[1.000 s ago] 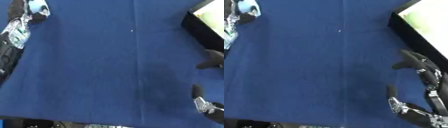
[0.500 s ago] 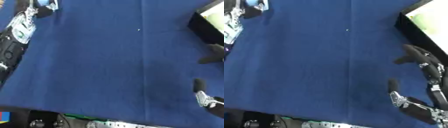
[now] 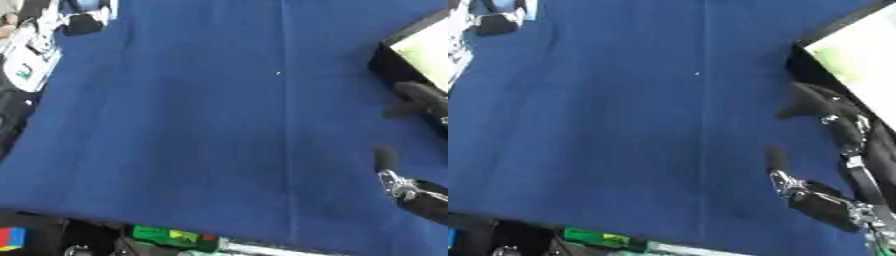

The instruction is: Pick up the objects with one hand, pass them to the other hand, and then place them into the box on the other side of the table.

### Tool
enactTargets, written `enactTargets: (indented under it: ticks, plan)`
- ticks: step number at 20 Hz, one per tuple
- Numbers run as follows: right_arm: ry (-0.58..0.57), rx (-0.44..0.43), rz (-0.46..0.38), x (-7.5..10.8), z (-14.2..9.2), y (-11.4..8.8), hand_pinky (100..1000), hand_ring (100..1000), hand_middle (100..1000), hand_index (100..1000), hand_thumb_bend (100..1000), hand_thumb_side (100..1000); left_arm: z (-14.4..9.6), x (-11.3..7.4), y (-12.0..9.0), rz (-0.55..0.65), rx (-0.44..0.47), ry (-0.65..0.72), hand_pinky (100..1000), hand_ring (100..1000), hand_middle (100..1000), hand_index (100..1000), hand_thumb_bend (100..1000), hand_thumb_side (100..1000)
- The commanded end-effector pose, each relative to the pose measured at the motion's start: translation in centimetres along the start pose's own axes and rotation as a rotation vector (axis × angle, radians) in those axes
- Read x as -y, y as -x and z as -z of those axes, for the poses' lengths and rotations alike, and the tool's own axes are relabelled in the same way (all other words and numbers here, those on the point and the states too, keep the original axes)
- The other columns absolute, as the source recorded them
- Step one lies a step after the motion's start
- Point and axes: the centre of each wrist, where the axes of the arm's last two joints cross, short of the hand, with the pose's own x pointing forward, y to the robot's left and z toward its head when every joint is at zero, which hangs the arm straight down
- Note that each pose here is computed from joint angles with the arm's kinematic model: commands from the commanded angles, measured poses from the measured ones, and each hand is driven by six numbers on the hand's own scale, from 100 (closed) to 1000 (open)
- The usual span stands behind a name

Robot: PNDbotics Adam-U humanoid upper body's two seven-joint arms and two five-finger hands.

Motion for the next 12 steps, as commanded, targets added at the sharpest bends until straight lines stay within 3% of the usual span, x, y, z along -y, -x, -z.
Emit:
enactTargets:
  ticks: [1, 12]
  plan:
    - [-0.019, 0.030, -0.014, 0.8, 0.1, -0.2, 872, 867, 653, 964, 100, 114, -0.2, -1.8, -2.6, -0.023, 0.120, 0.016, 669, 366, 356, 477, 100, 272]
    - [-0.115, 0.133, -0.024, 1.3, 0.1, 0.0, 868, 874, 761, 995, 100, 100, -4.4, 0.8, -10.3, -0.218, 0.432, 0.314, 682, 359, 350, 471, 100, 275]
